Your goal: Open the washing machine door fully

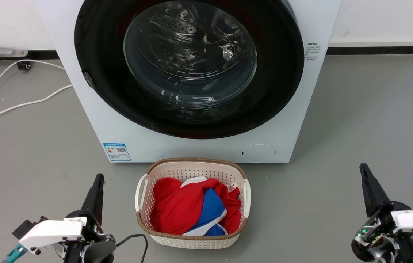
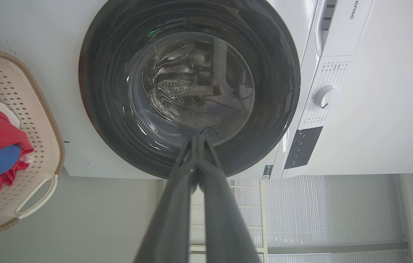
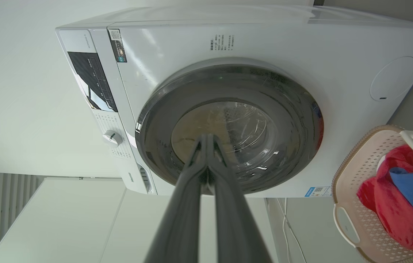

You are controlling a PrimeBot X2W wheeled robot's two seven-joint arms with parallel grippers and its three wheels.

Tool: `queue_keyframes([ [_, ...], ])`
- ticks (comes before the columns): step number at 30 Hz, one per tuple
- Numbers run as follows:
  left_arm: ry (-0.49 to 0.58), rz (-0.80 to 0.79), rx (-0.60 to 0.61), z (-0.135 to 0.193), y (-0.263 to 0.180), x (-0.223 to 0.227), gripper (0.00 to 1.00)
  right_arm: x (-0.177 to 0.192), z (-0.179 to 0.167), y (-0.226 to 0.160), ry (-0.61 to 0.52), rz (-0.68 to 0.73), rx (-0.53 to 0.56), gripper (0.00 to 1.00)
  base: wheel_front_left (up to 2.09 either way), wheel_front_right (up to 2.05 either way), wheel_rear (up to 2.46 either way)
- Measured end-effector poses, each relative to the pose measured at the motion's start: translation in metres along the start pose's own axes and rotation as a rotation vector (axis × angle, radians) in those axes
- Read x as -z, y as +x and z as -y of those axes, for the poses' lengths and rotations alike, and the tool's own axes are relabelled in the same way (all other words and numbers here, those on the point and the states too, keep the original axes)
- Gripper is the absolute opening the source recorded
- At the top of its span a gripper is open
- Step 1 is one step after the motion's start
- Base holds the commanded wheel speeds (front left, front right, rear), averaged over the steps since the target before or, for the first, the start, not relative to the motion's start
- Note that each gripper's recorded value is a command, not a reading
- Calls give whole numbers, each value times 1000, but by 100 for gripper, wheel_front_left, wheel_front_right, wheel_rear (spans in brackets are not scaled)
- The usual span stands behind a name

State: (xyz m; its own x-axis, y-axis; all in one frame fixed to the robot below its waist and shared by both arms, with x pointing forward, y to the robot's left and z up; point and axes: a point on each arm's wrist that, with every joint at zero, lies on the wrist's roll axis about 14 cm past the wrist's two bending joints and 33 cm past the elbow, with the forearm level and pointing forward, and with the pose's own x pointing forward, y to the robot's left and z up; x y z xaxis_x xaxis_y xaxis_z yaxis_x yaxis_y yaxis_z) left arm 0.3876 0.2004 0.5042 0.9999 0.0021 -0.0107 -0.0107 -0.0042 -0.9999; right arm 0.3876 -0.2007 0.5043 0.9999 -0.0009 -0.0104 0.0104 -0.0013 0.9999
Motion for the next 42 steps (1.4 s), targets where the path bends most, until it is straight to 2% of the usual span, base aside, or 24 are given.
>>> queue_keyframes([
  [24,-1,-1,0,0,0,0,0,0,0,0,-3,0,0,0,0,0,0],
  [25,-1,0,0,0,0,0,100,0,0,0,-3,0,0,100,0,0,0],
  [30,-12,1,-62,-21,-9,3,100,0,21,-10,3,5,61,100,0,0,0],
  [42,64,2,-22,-8,-6,11,100,2,9,-10,-45,28,25,100,0,0,0],
])
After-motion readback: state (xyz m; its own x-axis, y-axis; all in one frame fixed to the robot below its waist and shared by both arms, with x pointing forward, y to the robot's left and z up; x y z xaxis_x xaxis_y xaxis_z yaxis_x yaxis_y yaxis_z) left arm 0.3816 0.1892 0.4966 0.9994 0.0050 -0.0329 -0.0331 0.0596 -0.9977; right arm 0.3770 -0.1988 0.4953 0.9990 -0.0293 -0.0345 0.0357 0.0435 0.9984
